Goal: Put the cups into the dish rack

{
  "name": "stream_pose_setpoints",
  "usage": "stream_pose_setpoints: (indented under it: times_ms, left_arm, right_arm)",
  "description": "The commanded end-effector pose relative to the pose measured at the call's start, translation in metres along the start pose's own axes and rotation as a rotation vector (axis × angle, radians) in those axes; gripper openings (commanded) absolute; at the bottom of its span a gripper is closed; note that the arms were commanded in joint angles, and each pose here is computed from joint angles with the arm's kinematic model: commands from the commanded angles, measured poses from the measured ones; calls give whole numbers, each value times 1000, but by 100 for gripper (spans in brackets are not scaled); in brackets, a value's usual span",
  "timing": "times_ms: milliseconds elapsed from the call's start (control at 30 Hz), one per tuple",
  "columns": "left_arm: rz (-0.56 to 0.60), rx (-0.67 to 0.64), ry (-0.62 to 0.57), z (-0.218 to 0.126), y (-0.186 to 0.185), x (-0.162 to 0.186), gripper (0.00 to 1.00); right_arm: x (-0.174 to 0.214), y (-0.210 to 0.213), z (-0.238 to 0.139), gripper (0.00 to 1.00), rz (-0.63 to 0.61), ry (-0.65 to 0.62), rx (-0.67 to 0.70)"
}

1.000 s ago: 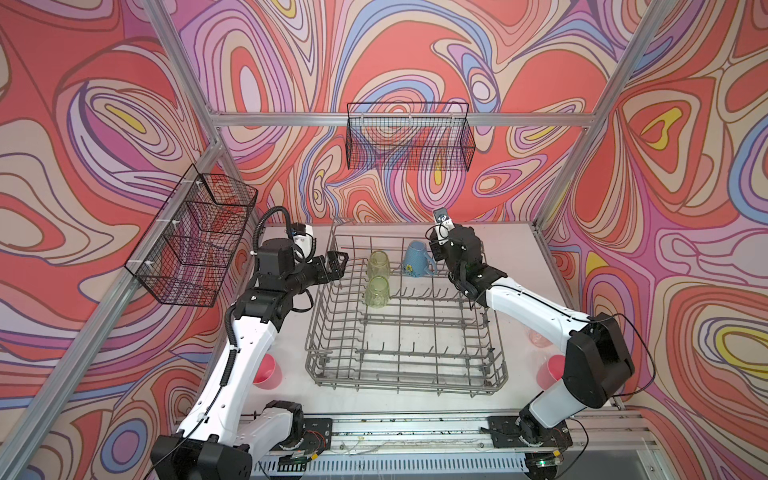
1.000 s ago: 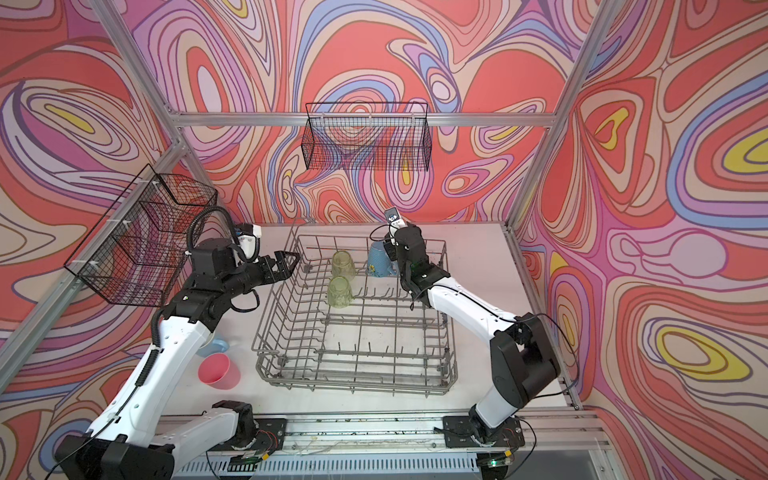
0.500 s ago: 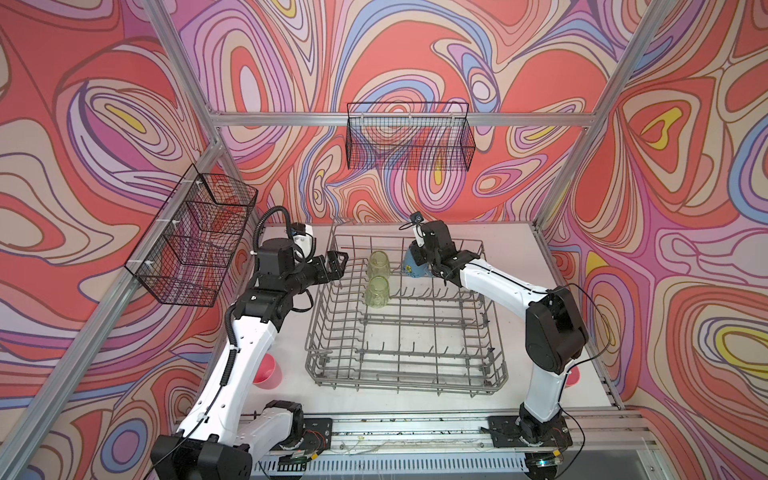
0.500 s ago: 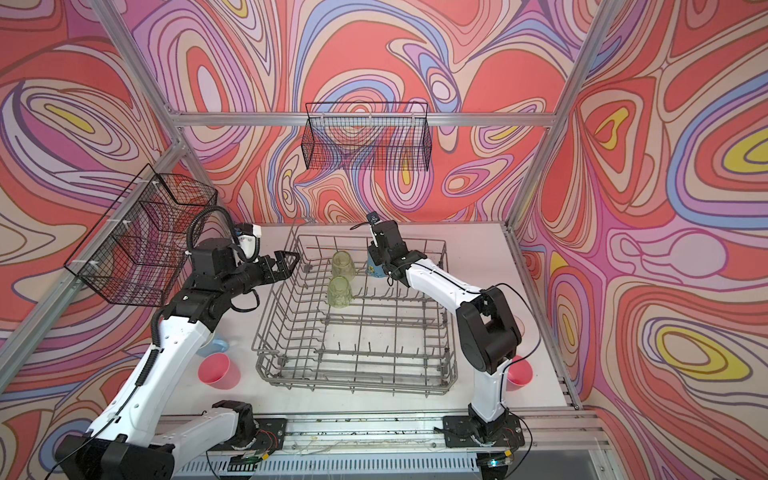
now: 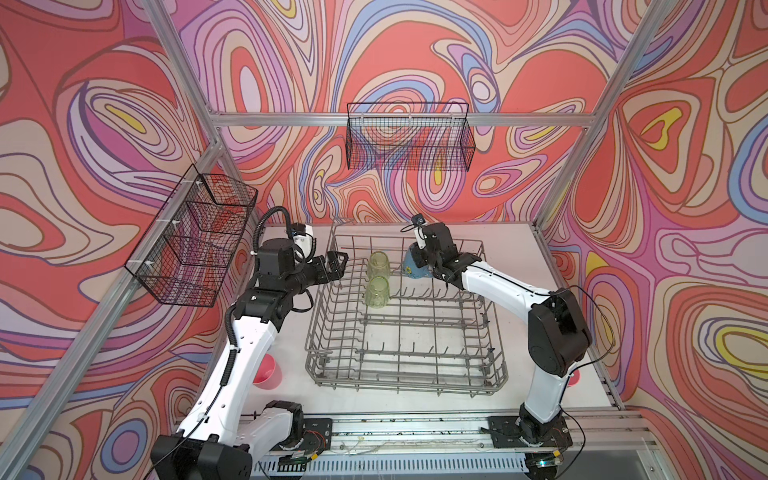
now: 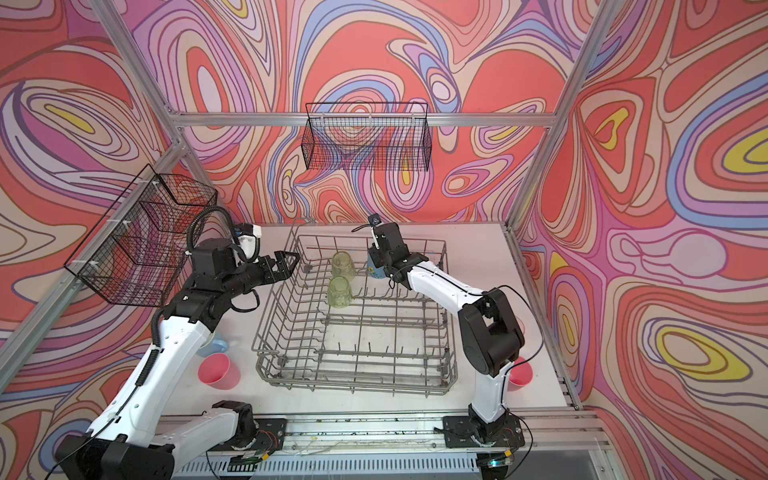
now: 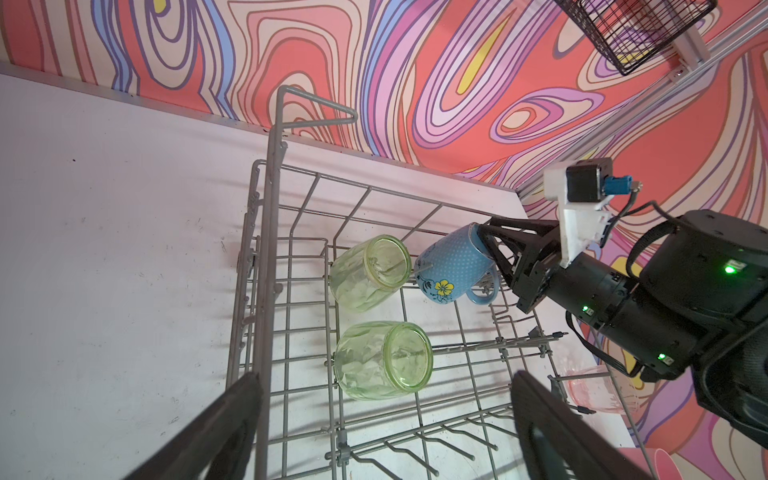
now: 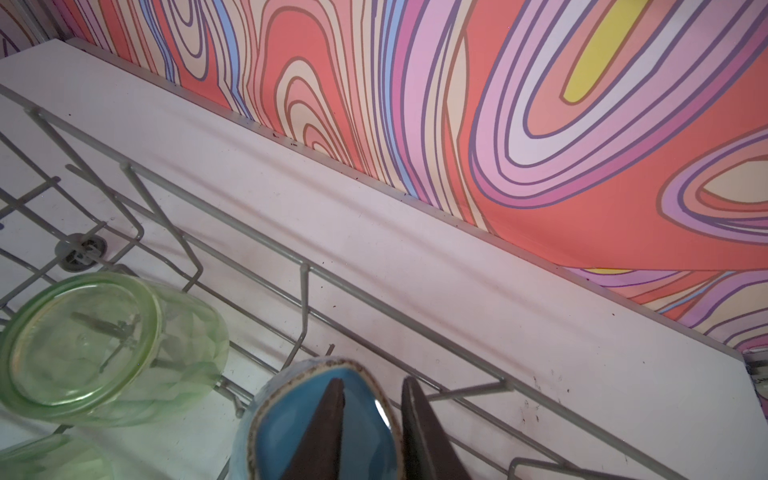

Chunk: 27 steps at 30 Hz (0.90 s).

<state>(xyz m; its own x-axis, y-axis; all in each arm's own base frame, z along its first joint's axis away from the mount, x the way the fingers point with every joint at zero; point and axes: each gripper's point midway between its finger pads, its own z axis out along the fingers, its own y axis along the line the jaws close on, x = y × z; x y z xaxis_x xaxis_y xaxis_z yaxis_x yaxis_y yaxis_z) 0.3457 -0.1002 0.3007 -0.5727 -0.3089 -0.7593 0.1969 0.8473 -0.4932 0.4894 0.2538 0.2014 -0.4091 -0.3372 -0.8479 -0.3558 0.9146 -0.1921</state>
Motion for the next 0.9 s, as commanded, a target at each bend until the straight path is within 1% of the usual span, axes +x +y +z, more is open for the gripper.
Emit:
stream_pose_setpoints:
  times_ms: [0,300,600,733,867]
  left_arm:
    - [12,-6,0,2,4,1,95]
    - [11,-5,-2,2,3,1,95]
    - [17,-11,-6,0,4,0,95]
    - [19,-18,-7,0,5,0,95]
    - [19,-16,-4,0,5,0,95]
  right_arm:
    - [43,12,0,24,-36,135,-18]
    - [44,33,-8,22,-54,148,-38]
    - [19,30,-19,22,-33,92,-37]
    - [2,28,-32,23,-9,46,-47]
    - [-4,30,-36,25,7,37,-67]
